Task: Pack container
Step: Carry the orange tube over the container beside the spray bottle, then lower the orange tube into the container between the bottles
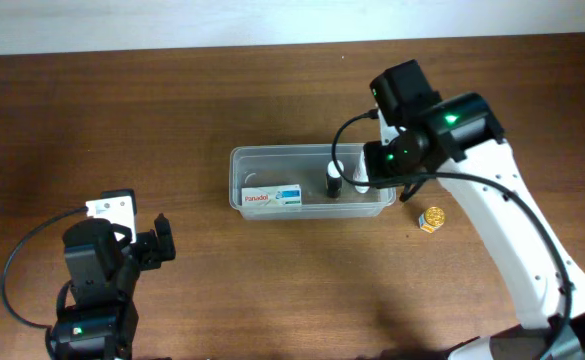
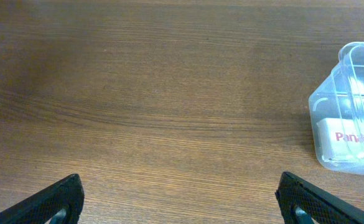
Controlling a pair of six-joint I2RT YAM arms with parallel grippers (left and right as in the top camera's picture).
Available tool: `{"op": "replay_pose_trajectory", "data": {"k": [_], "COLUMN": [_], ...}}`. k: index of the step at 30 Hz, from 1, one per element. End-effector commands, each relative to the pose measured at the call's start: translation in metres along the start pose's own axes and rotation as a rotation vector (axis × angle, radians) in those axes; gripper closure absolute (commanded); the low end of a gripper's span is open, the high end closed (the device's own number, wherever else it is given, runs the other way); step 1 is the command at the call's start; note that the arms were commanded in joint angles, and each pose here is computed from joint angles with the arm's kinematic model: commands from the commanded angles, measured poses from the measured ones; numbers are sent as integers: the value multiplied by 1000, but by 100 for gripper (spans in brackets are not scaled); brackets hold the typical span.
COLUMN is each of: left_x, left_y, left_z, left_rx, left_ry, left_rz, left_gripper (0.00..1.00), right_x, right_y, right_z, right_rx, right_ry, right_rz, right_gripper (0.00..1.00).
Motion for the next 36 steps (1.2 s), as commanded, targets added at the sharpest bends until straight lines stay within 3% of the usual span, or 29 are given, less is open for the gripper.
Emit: {"op": "replay_pose_trajectory", "data": {"k": [1, 16, 36], "left_x": [0, 0, 0], "left_y": [0, 0, 0], "left_z": [0, 0, 0], "left_rx": [1, 1, 1], "left_ry": [6, 6, 6], "left_rz": [21, 21, 21], "left_gripper": [1, 1, 1], "right_x": [3, 6, 8], "right_y": [-2, -12, -10], "right_z": [13, 68, 66], "right_rx": [15, 52, 46], "right_ry": [3, 44, 55], "right_rz": [2, 1, -4], "right_gripper": [83, 83, 83]}}
Point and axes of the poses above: each gripper's point midway between its finger pads, its own z axis out along the fingers, its own x axis along the line the jaws close on, y = z × x, the point moved 8 cm from there along -z, back along the fingers, and after that the axes turned 12 degrees about z, right-handed, at the moved point
